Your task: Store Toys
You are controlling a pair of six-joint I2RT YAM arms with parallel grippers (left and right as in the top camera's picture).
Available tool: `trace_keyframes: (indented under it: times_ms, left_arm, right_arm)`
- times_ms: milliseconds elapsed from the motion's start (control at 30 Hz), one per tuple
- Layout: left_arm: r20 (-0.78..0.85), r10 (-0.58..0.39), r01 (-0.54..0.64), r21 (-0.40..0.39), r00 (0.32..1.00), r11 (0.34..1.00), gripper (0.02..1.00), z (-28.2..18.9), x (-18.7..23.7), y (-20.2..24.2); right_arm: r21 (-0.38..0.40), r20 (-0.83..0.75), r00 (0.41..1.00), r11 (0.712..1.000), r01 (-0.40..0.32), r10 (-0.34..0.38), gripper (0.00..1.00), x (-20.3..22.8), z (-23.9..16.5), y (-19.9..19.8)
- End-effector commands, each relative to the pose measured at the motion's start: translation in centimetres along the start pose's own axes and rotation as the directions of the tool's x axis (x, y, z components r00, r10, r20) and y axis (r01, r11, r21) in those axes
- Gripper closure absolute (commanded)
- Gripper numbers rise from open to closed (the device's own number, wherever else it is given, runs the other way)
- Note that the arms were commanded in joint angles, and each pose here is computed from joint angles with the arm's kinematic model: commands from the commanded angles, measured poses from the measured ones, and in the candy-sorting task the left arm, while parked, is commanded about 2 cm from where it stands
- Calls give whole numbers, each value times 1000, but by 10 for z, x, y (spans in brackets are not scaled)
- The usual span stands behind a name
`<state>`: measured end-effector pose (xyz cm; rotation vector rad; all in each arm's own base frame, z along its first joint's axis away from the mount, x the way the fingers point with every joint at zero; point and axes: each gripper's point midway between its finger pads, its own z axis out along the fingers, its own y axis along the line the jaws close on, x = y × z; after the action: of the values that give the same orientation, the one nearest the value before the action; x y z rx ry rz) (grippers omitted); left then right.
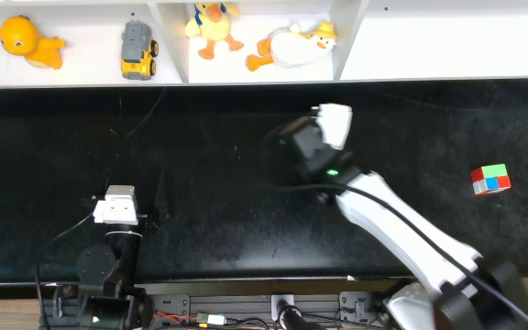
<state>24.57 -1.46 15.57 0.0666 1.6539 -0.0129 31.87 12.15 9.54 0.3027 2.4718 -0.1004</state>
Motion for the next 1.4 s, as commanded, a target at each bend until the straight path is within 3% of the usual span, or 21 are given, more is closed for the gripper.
trace_keyframes:
  times_ms: [33,500,667,800,1067,1400]
  left_arm:
    - [7,4,-3,-14,1000,1000,20,0,-1,3]
    - [7,4,-3,-14,1000,1000,20,0,-1,3]
    - [7,4,-3,-14,1000,1000,20,0,-1,3]
    - [7,4,-3,-14,1000,1000,20,0,-1,3]
    - [7,4,-3,-14,1000,1000,20,0,-1,3]
    - [7,4,-3,-14,1000,1000,23,0,-1,3]
  right_arm:
    - [58,54,999,998,-9,6,956,-21,-20,-42]
    - [212,92,993,976,48,-68,956,-79,-25,-136]
    - [111,110,981,983,148,-160,956,-116,-9,-120]
    - [44,120,961,968,246,-249,958,-138,9,-99]
    - [2,118,944,951,309,-307,956,-169,47,-74]
    - [-22,138,941,949,314,-308,956,-193,85,-54]
